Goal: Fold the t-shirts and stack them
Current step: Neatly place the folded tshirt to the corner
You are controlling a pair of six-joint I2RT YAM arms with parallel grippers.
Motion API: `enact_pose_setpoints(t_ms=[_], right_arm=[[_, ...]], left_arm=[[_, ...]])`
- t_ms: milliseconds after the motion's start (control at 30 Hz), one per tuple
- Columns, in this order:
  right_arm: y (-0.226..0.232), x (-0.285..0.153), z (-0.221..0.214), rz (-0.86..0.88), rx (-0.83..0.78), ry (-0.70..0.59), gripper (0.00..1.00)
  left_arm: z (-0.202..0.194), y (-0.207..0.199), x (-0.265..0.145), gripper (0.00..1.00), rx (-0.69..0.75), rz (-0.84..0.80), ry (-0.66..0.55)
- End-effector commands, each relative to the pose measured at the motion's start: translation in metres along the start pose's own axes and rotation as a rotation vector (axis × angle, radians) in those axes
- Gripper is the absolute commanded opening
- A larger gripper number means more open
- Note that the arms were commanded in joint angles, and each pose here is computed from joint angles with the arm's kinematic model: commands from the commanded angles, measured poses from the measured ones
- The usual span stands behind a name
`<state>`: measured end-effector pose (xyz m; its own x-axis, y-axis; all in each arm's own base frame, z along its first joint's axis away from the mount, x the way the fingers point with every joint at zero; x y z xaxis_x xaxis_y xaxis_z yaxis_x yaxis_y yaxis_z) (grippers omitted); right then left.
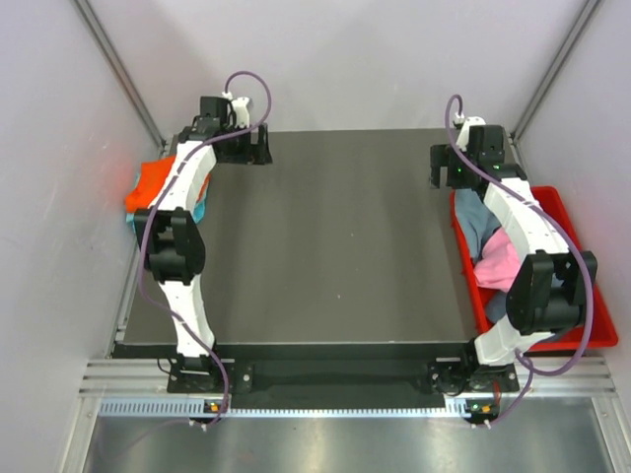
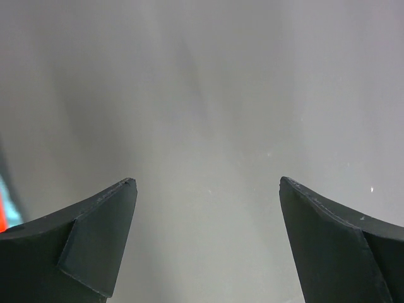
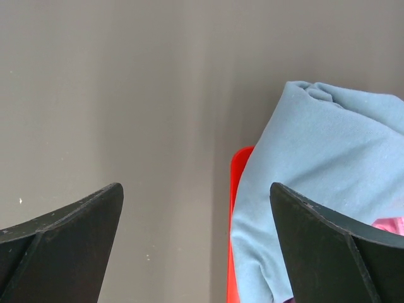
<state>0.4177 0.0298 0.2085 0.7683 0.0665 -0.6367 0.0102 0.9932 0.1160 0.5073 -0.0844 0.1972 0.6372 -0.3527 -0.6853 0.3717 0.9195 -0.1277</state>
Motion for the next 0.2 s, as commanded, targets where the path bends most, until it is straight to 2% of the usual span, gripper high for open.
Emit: enact_pose_setpoints(t_ms=[0, 167], right_arm=[[0.0088, -0.0209, 0.0273, 0.012, 0.016, -0.09, 1.0], [0.0019, -0.0239, 0.0226, -0.031, 0.037, -0.092, 1.0]], left_arm=[[0.0546, -0.0037, -0.0467, 0.99, 0.037, 0.042, -0.188], [0.0519, -0.0051, -0.0492, 0.99, 0.03, 0.041, -0.183]])
Point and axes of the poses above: each gripper's point midway between its finger pads, its own x axis out along the fingers, its own y axis along the line the jaws close on, z = x × y, the point moved 3 cm from there along -x, back along the fingers, and after that the axes turned 8 degrees about x, right-handed, at the moved point
